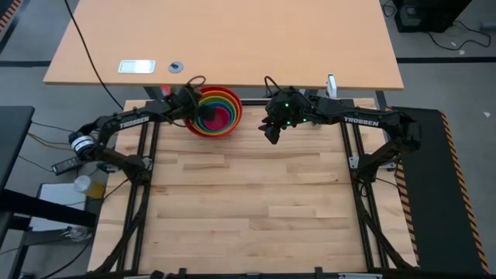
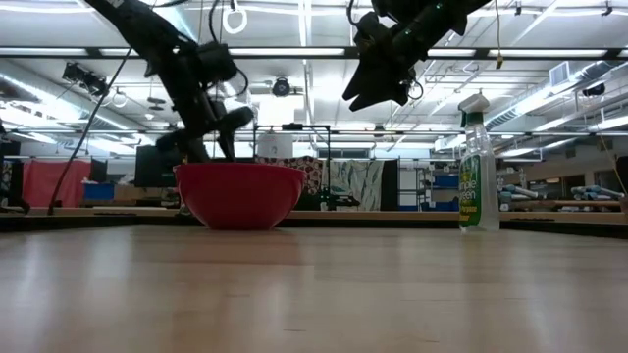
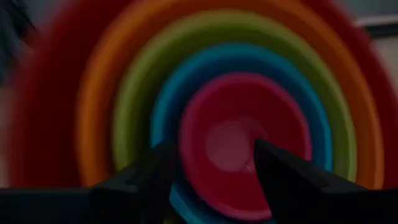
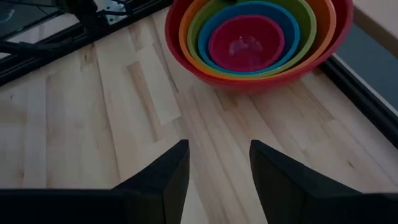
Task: Nest bowls inside each other
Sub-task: Return to Home Position
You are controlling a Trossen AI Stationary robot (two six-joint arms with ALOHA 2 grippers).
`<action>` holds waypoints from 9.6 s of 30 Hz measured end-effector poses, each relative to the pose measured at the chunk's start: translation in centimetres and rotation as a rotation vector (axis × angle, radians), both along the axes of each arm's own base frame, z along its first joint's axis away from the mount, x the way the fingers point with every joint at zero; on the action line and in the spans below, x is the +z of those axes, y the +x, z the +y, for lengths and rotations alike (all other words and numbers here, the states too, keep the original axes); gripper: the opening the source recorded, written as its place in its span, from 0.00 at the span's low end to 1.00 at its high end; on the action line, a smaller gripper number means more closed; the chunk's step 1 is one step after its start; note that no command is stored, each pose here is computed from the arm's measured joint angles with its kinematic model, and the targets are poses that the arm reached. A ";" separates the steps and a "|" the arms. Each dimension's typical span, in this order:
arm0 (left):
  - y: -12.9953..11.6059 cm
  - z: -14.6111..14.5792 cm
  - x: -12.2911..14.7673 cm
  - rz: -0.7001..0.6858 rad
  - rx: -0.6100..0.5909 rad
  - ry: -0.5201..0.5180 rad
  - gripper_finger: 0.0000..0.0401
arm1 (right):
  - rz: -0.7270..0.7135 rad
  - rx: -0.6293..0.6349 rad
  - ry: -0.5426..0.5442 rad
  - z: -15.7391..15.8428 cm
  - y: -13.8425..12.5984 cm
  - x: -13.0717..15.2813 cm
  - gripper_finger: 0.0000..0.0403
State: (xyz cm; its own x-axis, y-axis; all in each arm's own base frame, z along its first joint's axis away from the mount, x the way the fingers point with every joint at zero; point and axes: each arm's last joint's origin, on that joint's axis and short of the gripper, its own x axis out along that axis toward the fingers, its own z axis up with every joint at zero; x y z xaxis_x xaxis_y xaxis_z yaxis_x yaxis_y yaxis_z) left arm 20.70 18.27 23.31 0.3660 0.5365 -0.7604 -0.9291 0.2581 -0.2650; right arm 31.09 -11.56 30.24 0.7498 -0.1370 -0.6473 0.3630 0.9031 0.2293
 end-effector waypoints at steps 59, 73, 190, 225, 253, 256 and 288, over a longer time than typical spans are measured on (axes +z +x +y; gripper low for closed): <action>-14.3 -15.9 2.0 -0.991 -0.228 0.636 0.48 | -0.717 -0.364 0.145 4.7 -22.9 -5.6 0.42; -13.8 -15.9 0.5 -0.907 -0.260 0.505 0.48 | -0.712 -0.332 0.302 4.1 -23.1 -9.8 0.34; -10.9 -16.7 -6.7 -0.688 -0.769 0.525 0.48 | -0.876 0.108 -0.437 6.9 -23.3 -11.2 0.26; -10.8 -16.7 -6.9 -0.688 -0.773 0.525 0.48 | -0.796 0.144 -0.336 7.2 -22.8 -12.3 0.26; -10.8 -16.7 -6.9 -0.687 -0.773 0.524 0.48 | -0.796 0.144 -0.335 7.2 -22.8 -12.3 0.26; -10.8 -16.7 -6.9 -0.686 -0.773 0.524 0.48 | -0.796 0.144 -0.335 7.2 -22.8 -12.3 0.26; -10.8 -16.7 -6.9 -0.686 -0.773 0.523 0.48 | -0.796 0.145 -0.335 7.2 -22.8 -12.3 0.26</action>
